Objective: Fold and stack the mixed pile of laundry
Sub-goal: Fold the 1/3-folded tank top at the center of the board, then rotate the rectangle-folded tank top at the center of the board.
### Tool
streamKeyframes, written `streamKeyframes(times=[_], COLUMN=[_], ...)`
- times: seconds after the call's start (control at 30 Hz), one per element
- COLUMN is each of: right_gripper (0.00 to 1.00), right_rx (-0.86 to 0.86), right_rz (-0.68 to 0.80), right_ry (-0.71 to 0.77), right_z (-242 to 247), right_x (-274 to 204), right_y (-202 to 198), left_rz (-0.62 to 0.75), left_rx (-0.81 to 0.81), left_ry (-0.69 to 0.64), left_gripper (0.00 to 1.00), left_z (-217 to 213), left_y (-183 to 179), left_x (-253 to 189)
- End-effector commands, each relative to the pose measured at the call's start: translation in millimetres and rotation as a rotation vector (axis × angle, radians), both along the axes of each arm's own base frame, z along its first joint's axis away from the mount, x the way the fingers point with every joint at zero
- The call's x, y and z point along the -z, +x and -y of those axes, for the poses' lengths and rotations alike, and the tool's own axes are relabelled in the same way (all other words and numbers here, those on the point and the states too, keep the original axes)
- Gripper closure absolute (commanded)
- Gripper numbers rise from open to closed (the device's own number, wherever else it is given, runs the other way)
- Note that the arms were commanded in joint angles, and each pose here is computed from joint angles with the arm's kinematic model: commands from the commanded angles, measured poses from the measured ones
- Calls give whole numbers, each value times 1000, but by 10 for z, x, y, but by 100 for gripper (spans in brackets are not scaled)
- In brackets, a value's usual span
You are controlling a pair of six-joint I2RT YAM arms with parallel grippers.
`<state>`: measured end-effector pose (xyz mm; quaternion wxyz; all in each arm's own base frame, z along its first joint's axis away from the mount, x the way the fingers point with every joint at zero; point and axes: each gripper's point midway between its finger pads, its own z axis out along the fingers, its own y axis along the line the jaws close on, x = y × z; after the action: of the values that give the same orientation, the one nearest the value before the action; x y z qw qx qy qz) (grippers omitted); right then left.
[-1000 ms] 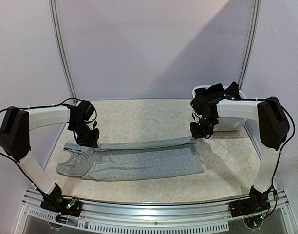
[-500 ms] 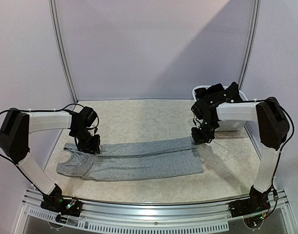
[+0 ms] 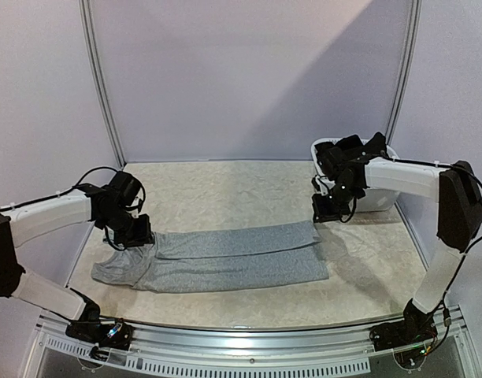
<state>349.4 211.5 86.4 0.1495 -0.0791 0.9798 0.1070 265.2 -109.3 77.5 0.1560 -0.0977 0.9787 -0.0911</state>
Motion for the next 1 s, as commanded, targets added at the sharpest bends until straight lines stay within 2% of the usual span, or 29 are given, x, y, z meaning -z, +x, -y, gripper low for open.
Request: streamKeyframes(times=[0.0,0.3,0.5,0.73,0.97], right_gripper=[82,89,92,93,93], right_rx=[-120,-195,-173,-167,-121], right_rz=[2,-117,-184,-257,-331], right_ry=[152,121,30,-52,-71], right_z=[-456,-669,-502,-261,-82], right_x=[-65,516,844,1013,1103], right_y=[164,219,112,-164,-477], left_rz=[-60,-132,-201,-249,-268], left_rx=[42,105,113,150,239], left_ry=[1,27,66,110,167], left_gripper=[70,80,86,88,87], left_z=[161,419,402,487,662], left_y=[-124,-307,-420,-261,165], left_x=[171,314,535,805,886])
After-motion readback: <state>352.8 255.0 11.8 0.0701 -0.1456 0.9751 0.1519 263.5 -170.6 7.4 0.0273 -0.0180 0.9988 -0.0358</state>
